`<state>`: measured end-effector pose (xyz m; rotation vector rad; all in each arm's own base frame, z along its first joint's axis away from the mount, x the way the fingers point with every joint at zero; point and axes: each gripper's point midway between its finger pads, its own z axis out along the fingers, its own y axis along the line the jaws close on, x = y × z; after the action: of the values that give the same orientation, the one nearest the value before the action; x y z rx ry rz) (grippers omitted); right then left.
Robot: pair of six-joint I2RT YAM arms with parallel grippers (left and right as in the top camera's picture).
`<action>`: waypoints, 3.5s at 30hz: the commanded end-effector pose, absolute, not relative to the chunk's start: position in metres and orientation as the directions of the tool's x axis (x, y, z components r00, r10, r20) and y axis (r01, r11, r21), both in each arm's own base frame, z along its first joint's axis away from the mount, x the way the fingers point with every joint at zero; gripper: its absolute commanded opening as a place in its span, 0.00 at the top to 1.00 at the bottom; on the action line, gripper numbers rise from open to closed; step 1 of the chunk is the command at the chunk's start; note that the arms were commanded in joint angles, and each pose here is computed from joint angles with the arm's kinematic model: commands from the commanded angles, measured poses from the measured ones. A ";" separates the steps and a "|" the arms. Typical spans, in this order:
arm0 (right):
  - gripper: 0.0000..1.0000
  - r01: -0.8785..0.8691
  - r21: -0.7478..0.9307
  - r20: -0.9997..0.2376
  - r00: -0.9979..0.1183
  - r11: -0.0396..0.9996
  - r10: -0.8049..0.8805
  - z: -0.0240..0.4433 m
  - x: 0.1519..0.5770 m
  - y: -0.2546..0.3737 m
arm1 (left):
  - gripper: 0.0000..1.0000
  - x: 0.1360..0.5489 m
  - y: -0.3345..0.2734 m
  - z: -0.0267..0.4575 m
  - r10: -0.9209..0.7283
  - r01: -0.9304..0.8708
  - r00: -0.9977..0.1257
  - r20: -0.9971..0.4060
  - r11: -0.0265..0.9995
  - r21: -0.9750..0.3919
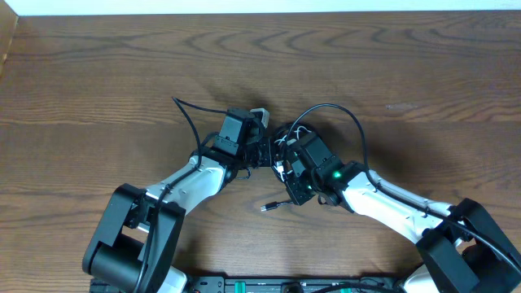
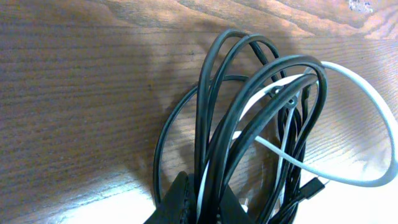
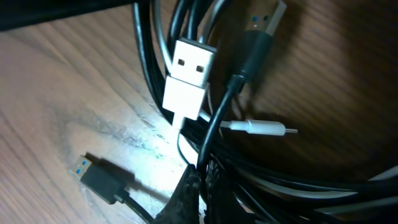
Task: Untangle cables
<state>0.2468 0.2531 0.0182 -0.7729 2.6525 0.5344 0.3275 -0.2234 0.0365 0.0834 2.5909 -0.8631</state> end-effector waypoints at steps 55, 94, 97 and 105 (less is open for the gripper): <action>0.99 0.027 0.137 -0.484 -0.870 0.990 0.090 0.024 0.320 0.173 | 0.92 0.306 -0.247 0.071 -0.002 0.256 -0.951 -0.309 0.553 -0.793; 0.99 0.529 -0.071 -0.782 -0.556 0.846 0.282 0.180 0.312 -0.016 | 0.93 0.342 -0.209 0.073 -0.102 0.253 -0.913 -0.394 0.615 -0.747; 0.99 0.567 -0.039 -0.753 -0.558 0.823 0.349 0.173 0.311 -0.034 | 0.92 0.357 -0.182 0.079 -0.172 0.216 -0.898 -0.406 0.630 -0.746; 0.89 0.193 0.268 -0.591 -0.741 0.944 0.319 0.156 0.325 0.037 | 0.92 0.370 -0.162 0.142 -0.264 0.260 -0.840 -0.475 0.573 -0.778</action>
<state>0.3228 -0.0158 0.1598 0.6082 2.3198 -0.0810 0.3718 -0.1523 0.1006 -0.0685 2.3401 -1.1675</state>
